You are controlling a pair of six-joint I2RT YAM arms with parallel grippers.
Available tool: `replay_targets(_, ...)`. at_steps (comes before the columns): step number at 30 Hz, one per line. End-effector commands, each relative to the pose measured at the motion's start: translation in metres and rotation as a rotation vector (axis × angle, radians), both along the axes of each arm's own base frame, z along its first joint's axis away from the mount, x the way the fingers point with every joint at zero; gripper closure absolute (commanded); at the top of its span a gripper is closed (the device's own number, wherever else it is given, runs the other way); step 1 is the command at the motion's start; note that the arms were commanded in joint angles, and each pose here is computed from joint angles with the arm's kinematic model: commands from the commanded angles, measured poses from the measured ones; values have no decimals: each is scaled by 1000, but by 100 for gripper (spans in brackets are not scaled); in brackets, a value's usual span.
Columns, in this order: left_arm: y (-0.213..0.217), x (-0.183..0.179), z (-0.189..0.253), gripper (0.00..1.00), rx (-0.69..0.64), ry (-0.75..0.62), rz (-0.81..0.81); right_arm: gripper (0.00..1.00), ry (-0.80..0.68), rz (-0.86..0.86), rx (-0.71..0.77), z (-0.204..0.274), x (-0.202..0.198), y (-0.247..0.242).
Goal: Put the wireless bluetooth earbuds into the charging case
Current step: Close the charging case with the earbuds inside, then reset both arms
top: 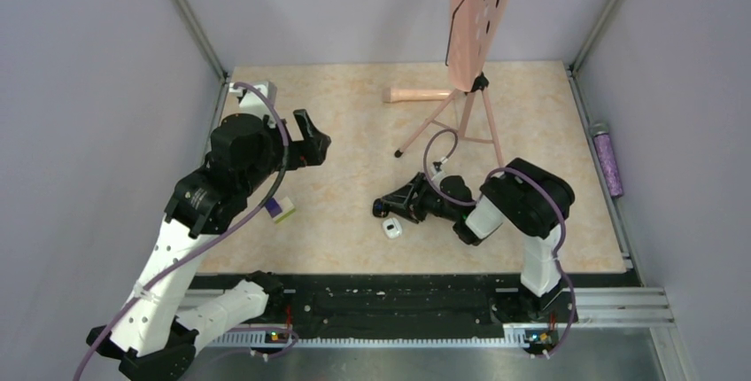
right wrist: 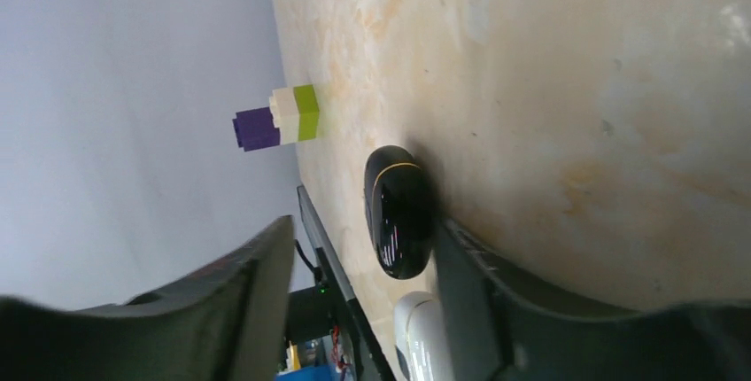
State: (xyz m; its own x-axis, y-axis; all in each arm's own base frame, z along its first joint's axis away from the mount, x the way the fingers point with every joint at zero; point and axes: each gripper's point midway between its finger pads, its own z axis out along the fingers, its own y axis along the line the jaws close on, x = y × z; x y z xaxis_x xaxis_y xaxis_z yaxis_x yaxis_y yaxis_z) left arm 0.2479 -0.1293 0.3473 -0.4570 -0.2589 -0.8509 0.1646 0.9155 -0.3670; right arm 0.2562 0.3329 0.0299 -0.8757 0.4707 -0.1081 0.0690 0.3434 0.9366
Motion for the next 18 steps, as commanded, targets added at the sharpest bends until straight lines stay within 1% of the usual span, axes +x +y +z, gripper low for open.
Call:
replay_targets(1, -3, 6, 7, 1, -34, -26, 7, 37, -73, -18, -4, 15, 2, -2)
replay_targets(3, -2, 7, 5, 1, -33, -18, 20, 28, -92, -21, -25, 21, 3, -4)
replay_targets(4, -1, 7, 3, 1, -34, -10, 28, 25, -103, -25, -38, 24, 4, -6)
replay_targets(8, 4, 9, -5, 1, -42, 17, 78, 19, -158, -30, -104, 41, 8, -12)
replay_targets(11, 11, 10, -14, 1, -43, 54, 139, 16, -200, -54, -188, 59, 10, -24)
replay_targets(13, 16, 11, -22, 1, -37, 97, 184, 14, -217, -61, -278, 66, 11, -34)
replay_targets(15, 19, 10, -28, 1, -24, 127, 206, 14, -236, -59, -409, 72, 10, -50)
replay_targets(18, 23, 10, -34, 1, -12, 140, 231, 12, -253, -81, -547, 85, 2, -78)
